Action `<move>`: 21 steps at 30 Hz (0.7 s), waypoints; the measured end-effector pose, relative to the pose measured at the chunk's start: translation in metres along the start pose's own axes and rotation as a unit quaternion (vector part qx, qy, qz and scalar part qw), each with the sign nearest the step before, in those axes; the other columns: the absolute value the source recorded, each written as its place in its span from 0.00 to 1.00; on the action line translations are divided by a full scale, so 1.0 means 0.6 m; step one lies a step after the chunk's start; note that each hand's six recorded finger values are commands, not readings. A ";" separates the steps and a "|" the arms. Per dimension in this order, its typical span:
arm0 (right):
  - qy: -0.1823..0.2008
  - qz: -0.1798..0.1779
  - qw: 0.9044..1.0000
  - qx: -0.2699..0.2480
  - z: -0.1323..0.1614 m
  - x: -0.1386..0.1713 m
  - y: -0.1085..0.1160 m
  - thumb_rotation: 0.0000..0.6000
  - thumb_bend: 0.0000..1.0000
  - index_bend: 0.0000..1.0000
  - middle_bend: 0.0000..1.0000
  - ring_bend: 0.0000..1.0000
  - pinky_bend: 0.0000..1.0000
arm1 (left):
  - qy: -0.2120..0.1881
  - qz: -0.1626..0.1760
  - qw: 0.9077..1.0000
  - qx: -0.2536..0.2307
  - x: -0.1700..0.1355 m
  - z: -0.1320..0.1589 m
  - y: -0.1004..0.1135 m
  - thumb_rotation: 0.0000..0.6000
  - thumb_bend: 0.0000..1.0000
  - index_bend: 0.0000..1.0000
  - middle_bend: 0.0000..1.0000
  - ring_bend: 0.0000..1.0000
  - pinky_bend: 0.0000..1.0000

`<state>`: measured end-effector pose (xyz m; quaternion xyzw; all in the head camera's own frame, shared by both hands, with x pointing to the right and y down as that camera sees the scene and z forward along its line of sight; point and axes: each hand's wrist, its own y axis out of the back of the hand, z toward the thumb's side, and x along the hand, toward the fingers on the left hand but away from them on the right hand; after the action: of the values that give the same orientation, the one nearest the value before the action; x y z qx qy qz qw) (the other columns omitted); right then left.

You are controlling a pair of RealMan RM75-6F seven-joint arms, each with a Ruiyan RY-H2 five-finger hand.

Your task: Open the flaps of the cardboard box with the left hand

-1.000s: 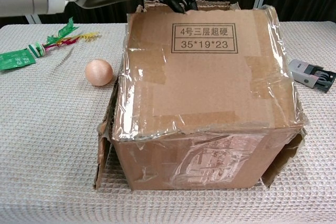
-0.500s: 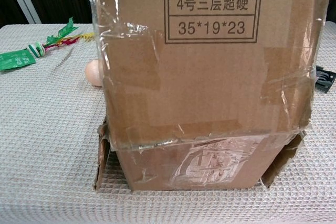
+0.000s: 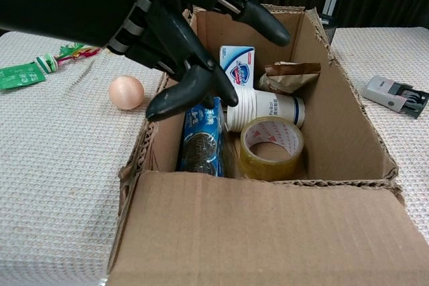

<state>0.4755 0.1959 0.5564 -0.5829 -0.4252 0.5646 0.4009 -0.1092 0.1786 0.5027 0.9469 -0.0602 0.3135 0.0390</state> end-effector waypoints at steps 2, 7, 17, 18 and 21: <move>0.000 -0.001 1.000 0.000 0.000 0.001 0.001 1.00 0.25 0.00 0.00 0.00 0.00 | 0.000 0.001 1.000 -0.001 -0.004 0.000 0.002 0.00 0.00 0.04 0.61 0.17 0.14; -0.002 -0.001 1.000 0.001 -0.001 0.002 0.001 1.00 0.25 0.00 0.00 0.00 0.00 | -0.004 0.017 1.000 -0.004 -0.011 0.000 0.014 0.00 0.00 0.04 0.56 0.17 0.14; -0.001 -0.005 1.000 0.001 -0.003 0.003 0.004 1.00 0.25 0.00 0.00 0.00 0.00 | -0.021 0.118 0.990 0.073 -0.035 -0.015 0.083 0.00 0.00 0.04 0.18 0.09 0.14; -0.001 -0.006 1.000 0.001 -0.004 0.003 0.005 1.00 0.25 0.00 0.00 0.00 0.00 | -0.024 0.138 0.986 0.086 -0.041 -0.017 0.094 0.00 0.00 0.04 0.18 0.08 0.14; -0.003 -0.011 1.000 0.002 -0.008 0.003 0.006 1.00 0.25 0.00 0.00 0.00 0.00 | -0.031 0.217 0.966 0.134 -0.069 -0.026 0.134 0.00 0.01 0.04 0.16 0.07 0.14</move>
<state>0.4803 0.1966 0.5523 -0.5755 -0.4312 0.5632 0.4069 -0.1621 0.1045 0.4933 0.9170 -0.2230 0.2897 -0.1594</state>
